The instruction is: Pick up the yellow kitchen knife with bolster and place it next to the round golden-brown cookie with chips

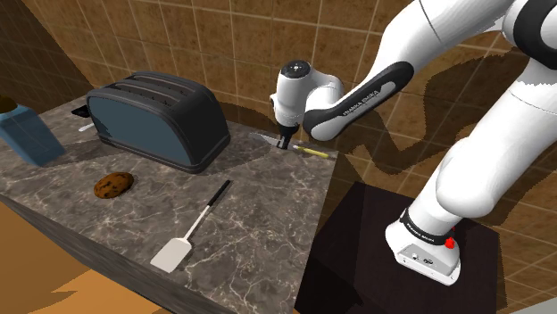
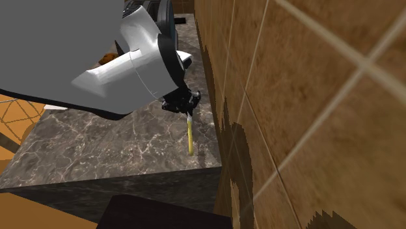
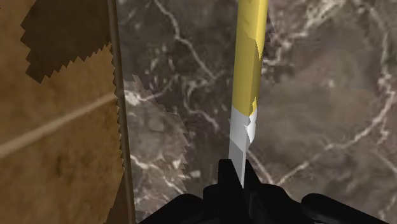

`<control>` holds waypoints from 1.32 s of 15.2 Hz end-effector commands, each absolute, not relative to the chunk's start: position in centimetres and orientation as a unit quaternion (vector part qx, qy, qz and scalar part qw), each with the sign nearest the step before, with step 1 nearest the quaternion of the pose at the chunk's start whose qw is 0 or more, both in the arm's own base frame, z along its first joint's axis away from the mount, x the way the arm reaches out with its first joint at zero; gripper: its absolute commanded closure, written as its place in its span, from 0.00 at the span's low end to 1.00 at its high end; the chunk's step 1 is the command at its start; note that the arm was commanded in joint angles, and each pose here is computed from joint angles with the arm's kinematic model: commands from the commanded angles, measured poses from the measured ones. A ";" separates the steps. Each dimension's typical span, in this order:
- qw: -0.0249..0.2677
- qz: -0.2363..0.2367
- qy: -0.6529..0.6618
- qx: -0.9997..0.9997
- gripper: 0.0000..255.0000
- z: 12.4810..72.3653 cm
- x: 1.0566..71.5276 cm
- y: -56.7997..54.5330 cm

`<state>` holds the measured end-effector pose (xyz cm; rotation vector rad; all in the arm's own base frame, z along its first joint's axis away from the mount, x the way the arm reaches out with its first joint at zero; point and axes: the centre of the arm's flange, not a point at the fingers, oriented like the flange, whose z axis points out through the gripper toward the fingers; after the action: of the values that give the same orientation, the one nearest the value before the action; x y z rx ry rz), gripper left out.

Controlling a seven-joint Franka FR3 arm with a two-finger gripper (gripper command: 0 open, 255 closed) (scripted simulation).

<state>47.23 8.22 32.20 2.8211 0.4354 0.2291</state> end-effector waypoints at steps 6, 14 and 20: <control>0.138 0.078 0.150 0.976 1.00 33.2 47.2 8.2; 0.138 0.078 0.150 0.976 1.00 37.4 47.2 8.2; 0.138 0.078 0.150 0.976 1.00 40.6 47.2 8.2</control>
<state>47.24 8.21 40.07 2.8212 0.4351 0.2269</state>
